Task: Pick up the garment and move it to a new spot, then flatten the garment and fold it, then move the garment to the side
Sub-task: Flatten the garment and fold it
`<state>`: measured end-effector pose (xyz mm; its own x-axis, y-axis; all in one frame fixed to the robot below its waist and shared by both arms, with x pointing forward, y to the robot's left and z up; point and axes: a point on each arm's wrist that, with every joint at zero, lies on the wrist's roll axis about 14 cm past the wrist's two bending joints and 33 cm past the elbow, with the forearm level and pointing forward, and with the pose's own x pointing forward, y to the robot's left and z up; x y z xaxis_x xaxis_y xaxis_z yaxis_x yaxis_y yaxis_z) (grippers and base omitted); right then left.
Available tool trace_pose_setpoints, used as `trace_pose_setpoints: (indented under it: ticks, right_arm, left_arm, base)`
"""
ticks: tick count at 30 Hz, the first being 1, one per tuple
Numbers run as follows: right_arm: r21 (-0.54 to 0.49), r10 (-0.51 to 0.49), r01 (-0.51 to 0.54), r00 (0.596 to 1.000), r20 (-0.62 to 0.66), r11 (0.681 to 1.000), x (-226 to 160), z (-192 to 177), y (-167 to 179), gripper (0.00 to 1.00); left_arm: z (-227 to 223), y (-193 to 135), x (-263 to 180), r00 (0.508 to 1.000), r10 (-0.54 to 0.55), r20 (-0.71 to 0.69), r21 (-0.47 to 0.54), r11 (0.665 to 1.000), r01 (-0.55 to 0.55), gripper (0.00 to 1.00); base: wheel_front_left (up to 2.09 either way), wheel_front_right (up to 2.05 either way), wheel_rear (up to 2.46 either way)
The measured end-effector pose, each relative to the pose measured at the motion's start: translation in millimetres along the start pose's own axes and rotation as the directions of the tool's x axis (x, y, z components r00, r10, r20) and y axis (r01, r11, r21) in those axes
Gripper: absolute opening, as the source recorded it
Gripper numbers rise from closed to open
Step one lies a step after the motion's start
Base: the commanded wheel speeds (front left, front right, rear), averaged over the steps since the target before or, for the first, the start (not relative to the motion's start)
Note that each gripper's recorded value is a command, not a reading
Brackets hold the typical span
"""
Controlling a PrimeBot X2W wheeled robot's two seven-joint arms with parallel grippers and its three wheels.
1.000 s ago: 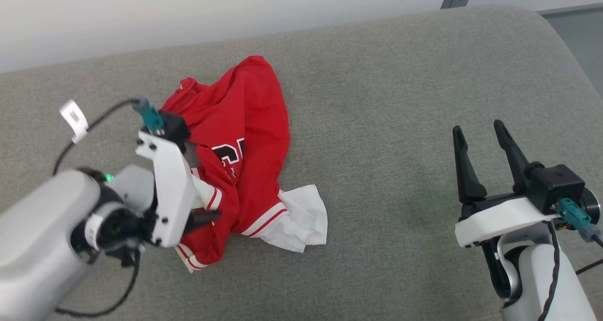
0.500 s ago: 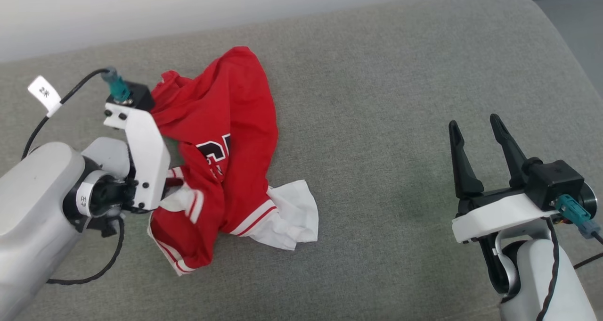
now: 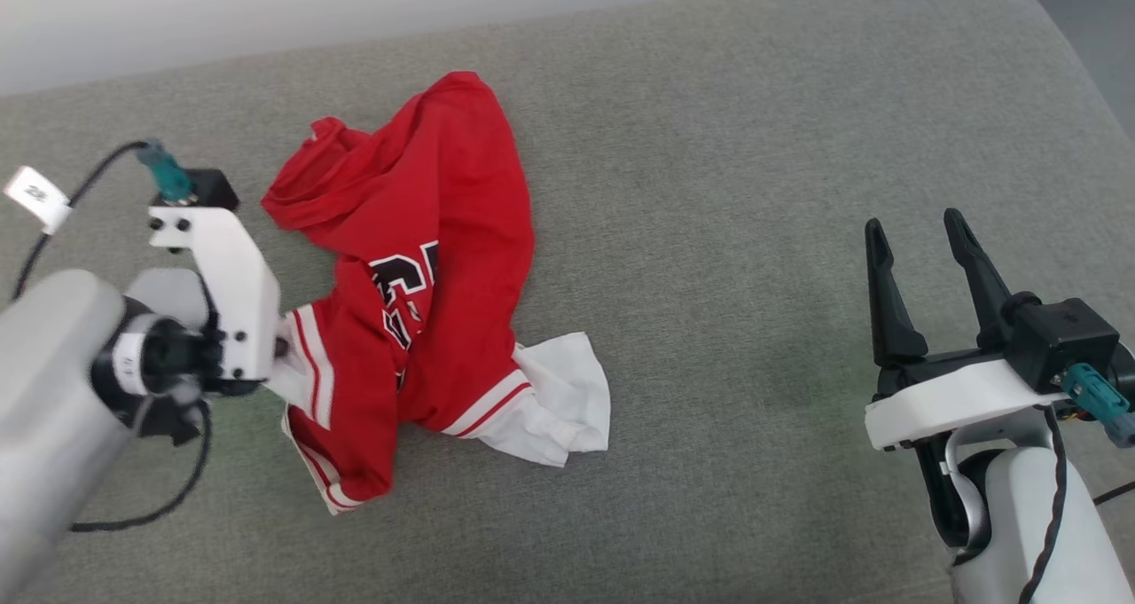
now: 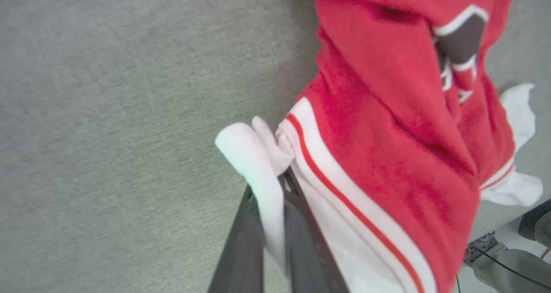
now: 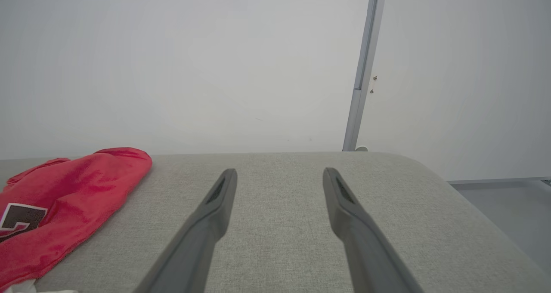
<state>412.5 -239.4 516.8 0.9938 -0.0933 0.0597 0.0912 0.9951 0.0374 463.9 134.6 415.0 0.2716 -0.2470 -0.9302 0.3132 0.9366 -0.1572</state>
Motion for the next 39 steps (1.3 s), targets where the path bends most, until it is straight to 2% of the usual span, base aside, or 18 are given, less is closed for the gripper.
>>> trace_pose_setpoints:
  ticks: [2,3,7,10,14,17,18,19,20,22,27,29,34,39]
  right_arm:
    - [-0.002,0.005,-0.005,1.0,0.003,1.0,1.5,1.1,1.9,1.0]
    - [-0.002,0.015,-0.015,1.0,0.006,1.0,3.2,2.3,5.4,1.0]
    - [-0.003,0.03,-0.03,1.0,0.004,1.0,5.8,2.0,10.8,1.0]
    - [-0.003,0.038,-0.038,0.999,-0.001,0.999,7.7,0.3,14.0,1.0]
    - [-0.007,0.047,-0.047,0.999,-0.012,0.999,10.0,-2.9,17.0,1.0]
    - [-0.01,0.051,-0.051,0.999,-0.014,0.999,12.6,-3.3,18.3,1.0]
    - [-0.01,0.052,-0.052,0.999,-0.016,0.999,13.4,-3.7,18.6,1.0]
    - [-0.011,0.052,-0.053,0.998,-0.017,0.999,13.8,-3.8,18.8,1.0]
    - [-0.012,0.055,-0.055,0.998,-0.023,0.998,14.1,-5.1,19.6,1.0]
    - [-0.015,0.06,-0.06,0.998,-0.026,0.998,14.6,-5.7,21.3,1.0]
    - [-0.012,0.084,-0.085,0.996,-0.04,0.996,15.6,-7.0,30.3,1.0]
    - [-0.01,0.103,-0.104,0.993,-0.052,0.995,14.3,-8.3,37.1,1.0]
    - [-0.004,0.163,-0.164,0.982,-0.094,0.986,8.5,-14.1,58.8,1.0]
    - [0.005,0.26,-0.263,0.951,-0.165,0.965,1.7,-24.8,94.4,1.0]
  left_arm:
    - [4.8,9.7,-7.6,0.999,0.018,0.034,-0.027,0.999,-0.017,0.0]
    - [10.9,24.2,-17.4,0.996,0.047,0.076,-0.07,0.997,-0.042,0.0]
    - [11.1,66.7,-35.4,0.98,0.156,0.125,-0.14,0.98,-0.139,0.0]
    - [0.7,103.4,-43.8,0.958,0.258,0.128,-0.192,0.954,-0.231,0.0]
    - [-17.9,146.4,-47.8,0.917,0.383,0.114,-0.207,0.912,-0.355,0.0]
    - [-29.1,157.4,-40.6,0.911,0.4,0.101,-0.226,0.901,-0.371,0.0]
    - [-31.0,157.3,-36.4,0.912,0.396,0.103,-0.224,0.903,-0.367,0.29]
    - [-31.3,156.1,-32.8,0.914,0.39,0.11,-0.22,0.906,-0.361,0.46]
    - [-31.5,155.7,-29.8,0.915,0.386,0.117,-0.22,0.909,-0.355,0.98]
    - [-32.9,154.4,-25.1,0.918,0.375,0.13,-0.195,0.917,-0.347,1.0]
    - [-23.3,149.9,-26.5,0.912,0.354,0.208,-0.206,0.927,-0.313,1.0]
    - [-12.9,149.0,-36.2,0.895,0.352,0.273,-0.195,0.931,-0.307,1.0]
    - [17.6,132.9,-70.4,0.809,0.305,0.502,-0.144,0.952,-0.27,1.0]
    - [18.8,120.4,-105.2,0.679,0.283,0.677,-0.137,0.955,-0.262,1.0]
  base:
    - [0.0,0.0,0.0]
    - [0.0,0.0,0.0]
    - [0.0,0.0,0.0]
    - [0.0,0.0,0.0]
    - [0.0,0.0,0.0]
    - [0.0,0.0,0.0]
    - [0.0,0.0,0.0]
    - [0.0,0.0,0.0]
    - [0.0,0.0,0.0]
    - [0.0,0.0,0.0]
    - [0.0,0.0,0.0]
    - [0.0,0.0,0.0]
    - [0.0,0.0,0.0]
    - [0.0,0.0,0.0]
